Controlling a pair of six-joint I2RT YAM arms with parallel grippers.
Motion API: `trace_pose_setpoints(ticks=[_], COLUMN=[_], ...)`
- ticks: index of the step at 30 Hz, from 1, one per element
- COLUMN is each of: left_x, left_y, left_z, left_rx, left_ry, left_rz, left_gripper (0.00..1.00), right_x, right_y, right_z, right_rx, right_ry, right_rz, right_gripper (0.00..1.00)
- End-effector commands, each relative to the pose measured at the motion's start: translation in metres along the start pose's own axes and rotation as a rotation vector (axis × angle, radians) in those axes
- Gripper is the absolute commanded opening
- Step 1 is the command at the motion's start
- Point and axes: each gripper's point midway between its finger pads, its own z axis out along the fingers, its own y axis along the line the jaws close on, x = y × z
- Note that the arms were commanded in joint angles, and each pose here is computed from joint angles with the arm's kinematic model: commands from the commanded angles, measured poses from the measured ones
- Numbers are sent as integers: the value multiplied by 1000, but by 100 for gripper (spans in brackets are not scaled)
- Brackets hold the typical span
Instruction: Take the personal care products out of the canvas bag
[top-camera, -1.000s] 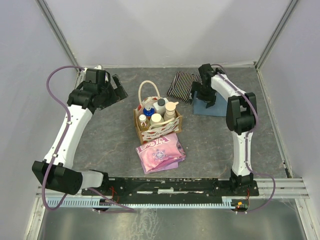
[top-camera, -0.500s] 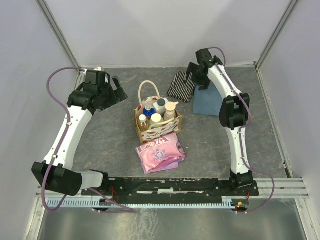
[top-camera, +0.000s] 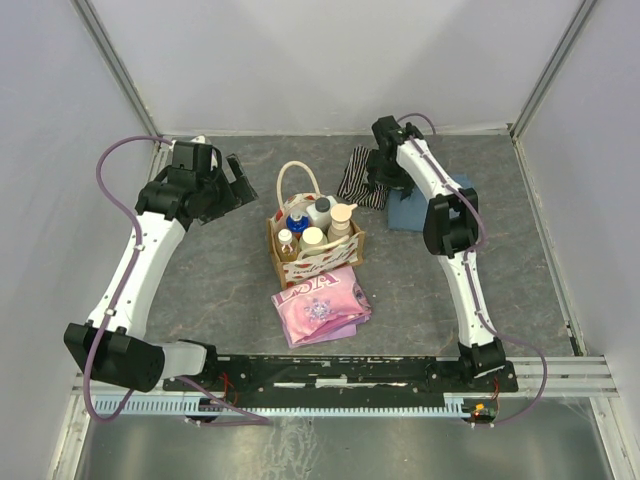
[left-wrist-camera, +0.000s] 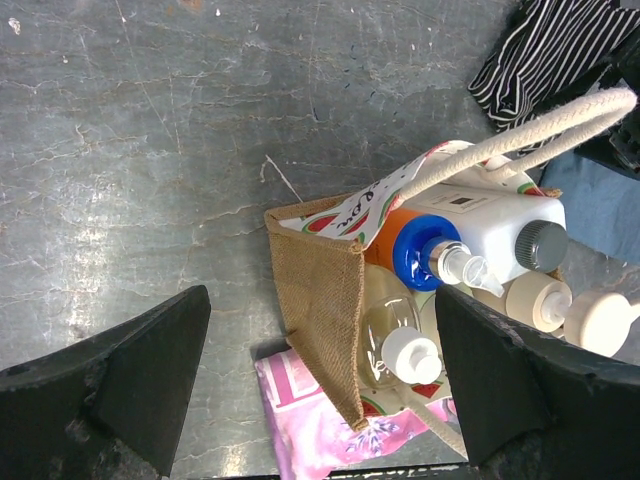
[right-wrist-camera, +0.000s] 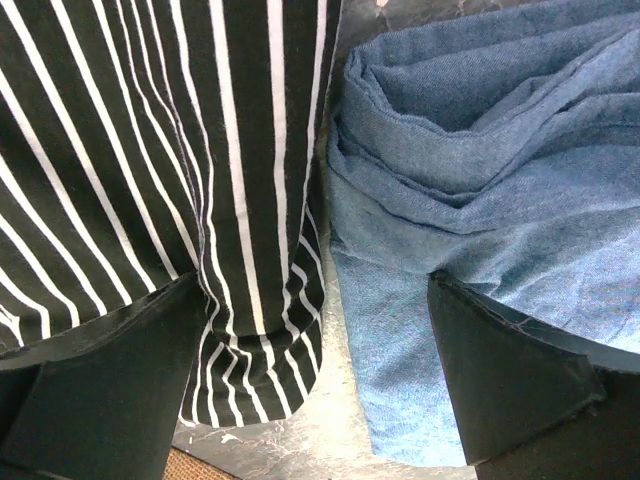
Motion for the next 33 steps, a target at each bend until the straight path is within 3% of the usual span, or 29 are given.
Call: trace_pose_setpoints(ticks=[1, 8, 13, 18, 25, 33], left_x=[-3, -7, -8, -3, 2, 8], left_y=[-8, -6, -6, -5, -6, -7], left_z=[-6, -17, -20, -19, -15, -9], left_rx=[44, 33, 29, 26, 37, 51], left_ry=[-14, -26, -26, -8, 12, 30], left_rz=[5, 15, 20, 20, 11, 0], left_gripper=[99, 99, 99, 99, 99, 99], right_x=[7, -1, -35, -55, -57, -62], right_y=[-31, -77, -137, -159, -135, -62], right_z=[8, 41, 41, 38, 30, -9], right_rx=[131, 173, 229, 205, 106, -18], right_ry=[23, 83, 43, 27, -17, -128], right_rz=[-5, 110, 187, 262, 249, -50], right_gripper=[100, 100, 100, 100, 100, 100])
